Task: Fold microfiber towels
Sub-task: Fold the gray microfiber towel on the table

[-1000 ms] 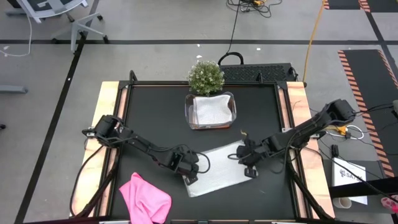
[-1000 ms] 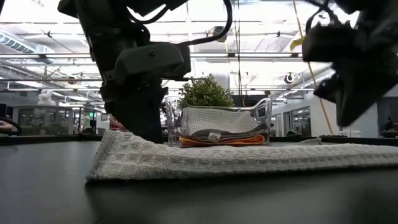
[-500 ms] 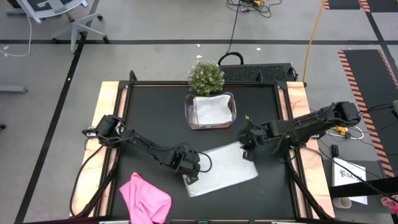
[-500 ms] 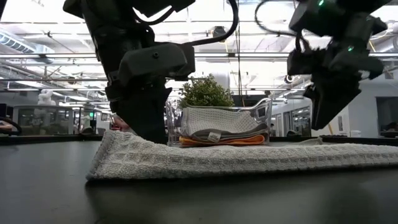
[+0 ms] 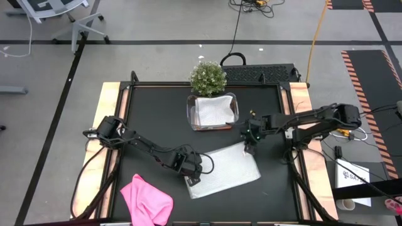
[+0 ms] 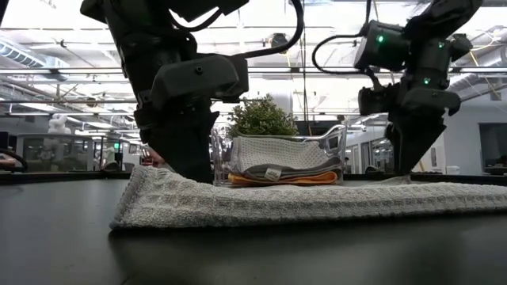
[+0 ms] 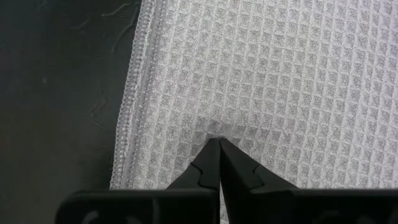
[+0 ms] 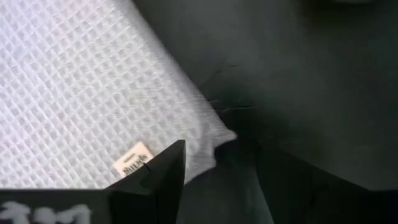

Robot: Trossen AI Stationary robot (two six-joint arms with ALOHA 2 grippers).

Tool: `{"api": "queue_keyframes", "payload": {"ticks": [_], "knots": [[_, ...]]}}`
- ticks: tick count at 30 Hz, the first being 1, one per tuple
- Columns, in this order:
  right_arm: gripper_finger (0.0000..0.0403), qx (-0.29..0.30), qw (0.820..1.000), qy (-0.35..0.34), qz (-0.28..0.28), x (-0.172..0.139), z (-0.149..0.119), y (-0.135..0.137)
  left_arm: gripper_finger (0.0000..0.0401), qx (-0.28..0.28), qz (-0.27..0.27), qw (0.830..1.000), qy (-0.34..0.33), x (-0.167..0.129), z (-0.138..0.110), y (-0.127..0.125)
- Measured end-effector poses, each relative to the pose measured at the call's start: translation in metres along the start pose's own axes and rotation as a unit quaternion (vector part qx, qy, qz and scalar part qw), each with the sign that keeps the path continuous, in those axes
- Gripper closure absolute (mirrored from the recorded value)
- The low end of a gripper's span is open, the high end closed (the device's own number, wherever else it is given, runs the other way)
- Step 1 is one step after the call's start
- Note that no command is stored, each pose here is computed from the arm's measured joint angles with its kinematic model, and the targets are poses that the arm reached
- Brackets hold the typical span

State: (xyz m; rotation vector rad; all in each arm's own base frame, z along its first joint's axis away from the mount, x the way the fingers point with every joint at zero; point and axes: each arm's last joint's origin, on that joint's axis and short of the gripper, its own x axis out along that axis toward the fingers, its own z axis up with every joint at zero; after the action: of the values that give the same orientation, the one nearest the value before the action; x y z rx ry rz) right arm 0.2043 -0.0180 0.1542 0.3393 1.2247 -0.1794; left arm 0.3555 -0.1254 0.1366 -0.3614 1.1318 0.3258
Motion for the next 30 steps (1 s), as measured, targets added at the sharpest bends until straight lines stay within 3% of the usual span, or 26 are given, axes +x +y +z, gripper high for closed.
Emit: {"api": "queue_keyframes", "payload": {"ticks": [8, 17, 21, 27, 30], "knots": [[0.022, -0.003, 0.999, 0.041, 0.021, 0.027, -0.006, -0.002, 0.0376, 0.001, 0.0, 1.0, 0.001, 0.0, 0.0, 0.0], [0.0229, -0.001, 0.998, 0.052, 0.025, 0.037, -0.01, -0.003, 0.0398, 0.001, -0.001, 1.0, 0.0, 0.0, 0.0, 0.0], [0.0271, 0.015, 0.998, 0.047, 0.024, 0.039, -0.013, -0.004, 0.0384, 0.001, -0.001, 1.0, 0.0, 0.0, 0.0, 0.0], [0.0378, 0.021, 0.998, 0.048, 0.021, 0.043, -0.017, -0.006, 0.0381, -0.001, -0.001, 1.0, 0.0, 0.0, 0.001, 0.0], [0.0393, 0.021, 0.998, 0.052, 0.024, 0.043, -0.019, -0.006, 0.0395, -0.003, -0.006, 1.0, -0.003, -0.006, 0.003, 0.001]]}}
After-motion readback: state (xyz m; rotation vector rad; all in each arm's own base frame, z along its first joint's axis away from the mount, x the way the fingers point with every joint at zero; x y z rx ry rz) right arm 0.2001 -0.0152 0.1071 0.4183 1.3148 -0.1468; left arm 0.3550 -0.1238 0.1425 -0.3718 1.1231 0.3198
